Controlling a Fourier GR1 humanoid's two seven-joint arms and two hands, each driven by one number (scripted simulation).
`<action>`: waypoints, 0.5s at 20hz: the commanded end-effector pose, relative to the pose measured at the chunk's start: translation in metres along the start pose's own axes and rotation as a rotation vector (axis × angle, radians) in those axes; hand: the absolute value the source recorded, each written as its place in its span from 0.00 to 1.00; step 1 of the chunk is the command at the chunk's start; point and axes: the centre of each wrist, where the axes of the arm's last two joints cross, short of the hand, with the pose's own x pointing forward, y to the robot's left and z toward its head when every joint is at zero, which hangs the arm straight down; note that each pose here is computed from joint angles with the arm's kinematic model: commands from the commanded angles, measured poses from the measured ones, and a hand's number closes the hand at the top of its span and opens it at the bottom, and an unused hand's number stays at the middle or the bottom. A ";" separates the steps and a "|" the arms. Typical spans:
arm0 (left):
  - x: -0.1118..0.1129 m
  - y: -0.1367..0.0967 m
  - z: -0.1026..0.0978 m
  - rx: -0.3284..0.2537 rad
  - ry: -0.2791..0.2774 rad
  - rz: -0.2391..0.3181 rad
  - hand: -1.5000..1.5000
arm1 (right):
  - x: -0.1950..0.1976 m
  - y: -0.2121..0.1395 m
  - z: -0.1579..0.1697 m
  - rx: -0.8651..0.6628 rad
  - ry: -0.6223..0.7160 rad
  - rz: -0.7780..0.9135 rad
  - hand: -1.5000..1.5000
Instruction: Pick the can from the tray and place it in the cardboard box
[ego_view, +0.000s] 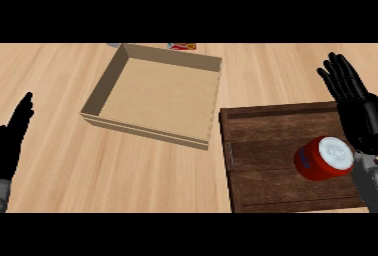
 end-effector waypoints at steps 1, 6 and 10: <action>-0.002 -0.015 0.005 -0.015 -0.010 0.015 0.50 | 0.008 0.008 -0.003 -0.083 -0.013 0.001 0.00; 0.010 -0.058 0.020 -0.086 -0.056 0.127 0.50 | 0.070 -0.025 -0.046 -0.397 -0.076 0.018 0.00; -0.002 -0.056 0.025 -0.114 -0.007 0.167 0.50 | 0.015 -0.046 0.001 -0.727 0.224 0.284 0.00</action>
